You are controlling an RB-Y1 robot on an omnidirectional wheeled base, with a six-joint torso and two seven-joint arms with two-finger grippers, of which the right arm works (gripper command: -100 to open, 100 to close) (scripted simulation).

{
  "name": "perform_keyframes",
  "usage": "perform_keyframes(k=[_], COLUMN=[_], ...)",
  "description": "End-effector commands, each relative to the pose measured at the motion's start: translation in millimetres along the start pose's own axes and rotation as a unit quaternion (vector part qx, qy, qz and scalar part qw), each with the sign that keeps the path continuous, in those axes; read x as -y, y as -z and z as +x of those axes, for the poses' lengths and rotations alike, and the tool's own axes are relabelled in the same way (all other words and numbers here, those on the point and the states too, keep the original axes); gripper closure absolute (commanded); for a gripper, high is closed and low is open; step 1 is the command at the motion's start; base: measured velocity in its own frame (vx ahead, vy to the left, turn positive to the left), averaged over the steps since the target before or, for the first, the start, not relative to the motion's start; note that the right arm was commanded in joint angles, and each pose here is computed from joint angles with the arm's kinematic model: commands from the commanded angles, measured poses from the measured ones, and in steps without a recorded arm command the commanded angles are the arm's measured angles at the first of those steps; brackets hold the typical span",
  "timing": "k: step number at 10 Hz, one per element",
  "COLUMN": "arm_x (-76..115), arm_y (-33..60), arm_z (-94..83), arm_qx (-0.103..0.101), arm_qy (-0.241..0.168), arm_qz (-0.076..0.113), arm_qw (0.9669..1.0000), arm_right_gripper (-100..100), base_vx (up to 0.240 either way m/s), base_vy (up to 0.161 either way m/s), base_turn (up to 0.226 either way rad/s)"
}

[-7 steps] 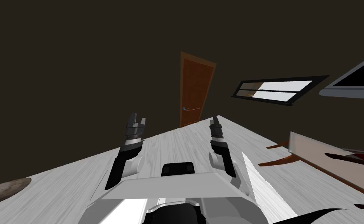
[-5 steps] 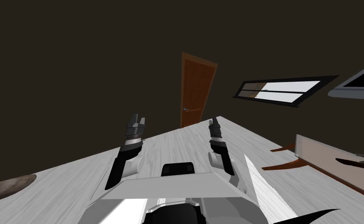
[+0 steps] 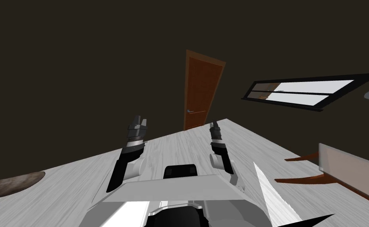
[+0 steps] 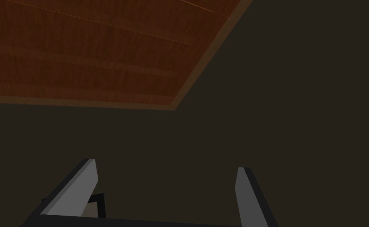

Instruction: Pull the door open

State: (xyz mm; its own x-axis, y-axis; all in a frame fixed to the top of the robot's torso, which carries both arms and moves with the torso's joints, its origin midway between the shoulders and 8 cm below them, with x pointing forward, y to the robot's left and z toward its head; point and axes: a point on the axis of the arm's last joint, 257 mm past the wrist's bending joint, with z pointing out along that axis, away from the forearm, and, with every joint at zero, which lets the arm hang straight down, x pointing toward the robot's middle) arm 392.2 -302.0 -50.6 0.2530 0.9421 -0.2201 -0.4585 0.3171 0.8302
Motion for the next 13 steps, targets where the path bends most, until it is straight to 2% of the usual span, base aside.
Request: perform_keyframes(k=[1, 7, 13], arm_x=[8.9, 49.3, 93.2], arm_y=[-0.3, 2.9, 8.1], arm_z=[3.5, 16.1, 28.2], arm_qx=[-0.003, -0.014, -0.022], arm_qy=[-0.005, -0.027, -0.051], arm_qz=[0.005, 0.028, 0.055], arm_qw=[1.0, 0.9991, 0.9969], arm_right_gripper=[-100, -100, -100], base_vx=[0.074, 0.082, 0.087], base_vy=[-0.031, -0.041, -0.05], base_turn=[0.056, 0.087, 0.102])
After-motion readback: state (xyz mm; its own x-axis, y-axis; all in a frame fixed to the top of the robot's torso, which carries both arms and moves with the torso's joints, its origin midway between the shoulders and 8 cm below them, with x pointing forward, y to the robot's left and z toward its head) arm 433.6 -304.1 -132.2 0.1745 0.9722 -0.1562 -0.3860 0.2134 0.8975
